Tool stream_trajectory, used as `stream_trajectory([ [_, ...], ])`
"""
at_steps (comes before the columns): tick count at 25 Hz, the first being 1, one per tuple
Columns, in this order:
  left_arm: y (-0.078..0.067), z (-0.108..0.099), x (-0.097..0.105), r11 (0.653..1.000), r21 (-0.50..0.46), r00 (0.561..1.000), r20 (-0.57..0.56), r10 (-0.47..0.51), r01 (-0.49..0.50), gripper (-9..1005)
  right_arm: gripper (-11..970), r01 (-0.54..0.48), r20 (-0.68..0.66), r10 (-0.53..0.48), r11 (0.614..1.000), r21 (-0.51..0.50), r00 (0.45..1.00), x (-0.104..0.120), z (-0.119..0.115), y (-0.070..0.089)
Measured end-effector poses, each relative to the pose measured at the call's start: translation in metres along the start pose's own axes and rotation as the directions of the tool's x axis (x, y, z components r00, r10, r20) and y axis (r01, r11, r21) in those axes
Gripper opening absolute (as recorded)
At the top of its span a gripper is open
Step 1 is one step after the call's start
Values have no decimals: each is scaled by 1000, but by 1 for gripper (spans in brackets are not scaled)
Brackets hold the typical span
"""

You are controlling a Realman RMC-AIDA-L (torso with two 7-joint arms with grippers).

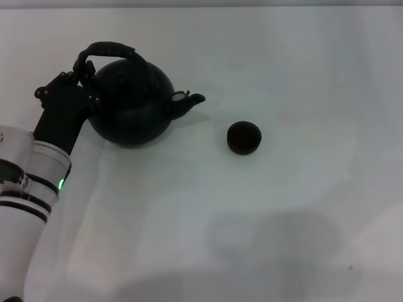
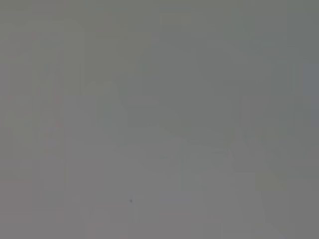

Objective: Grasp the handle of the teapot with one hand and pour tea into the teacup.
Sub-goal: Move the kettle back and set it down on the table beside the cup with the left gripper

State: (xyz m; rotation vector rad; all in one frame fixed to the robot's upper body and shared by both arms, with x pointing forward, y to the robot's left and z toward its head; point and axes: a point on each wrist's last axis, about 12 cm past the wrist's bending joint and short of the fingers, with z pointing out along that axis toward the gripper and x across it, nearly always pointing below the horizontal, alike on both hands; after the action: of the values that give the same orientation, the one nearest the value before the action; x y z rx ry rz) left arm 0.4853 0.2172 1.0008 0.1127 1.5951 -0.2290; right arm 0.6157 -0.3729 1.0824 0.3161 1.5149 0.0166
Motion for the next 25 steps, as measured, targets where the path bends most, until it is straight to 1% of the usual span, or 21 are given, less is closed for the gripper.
stream_trajectory([
  [11,4,0,3,1000,-5,1000,-22,11,-11,103,842,-2,0,2,1000,2,1000,0,0,-1],
  [17,6,-1,4,1000,-9,999,-29,16,-16,177,842,-6,-3,6,1000,4,1000,2,-2,-1],
  [22,6,-3,2,1000,-12,1000,-13,12,-12,239,842,-10,-4,10,1000,4,1000,2,-2,-1],
  [25,5,-3,2,1000,-7,1000,-11,-8,8,317,842,-10,-5,10,1000,3,1000,3,-3,-1],
])
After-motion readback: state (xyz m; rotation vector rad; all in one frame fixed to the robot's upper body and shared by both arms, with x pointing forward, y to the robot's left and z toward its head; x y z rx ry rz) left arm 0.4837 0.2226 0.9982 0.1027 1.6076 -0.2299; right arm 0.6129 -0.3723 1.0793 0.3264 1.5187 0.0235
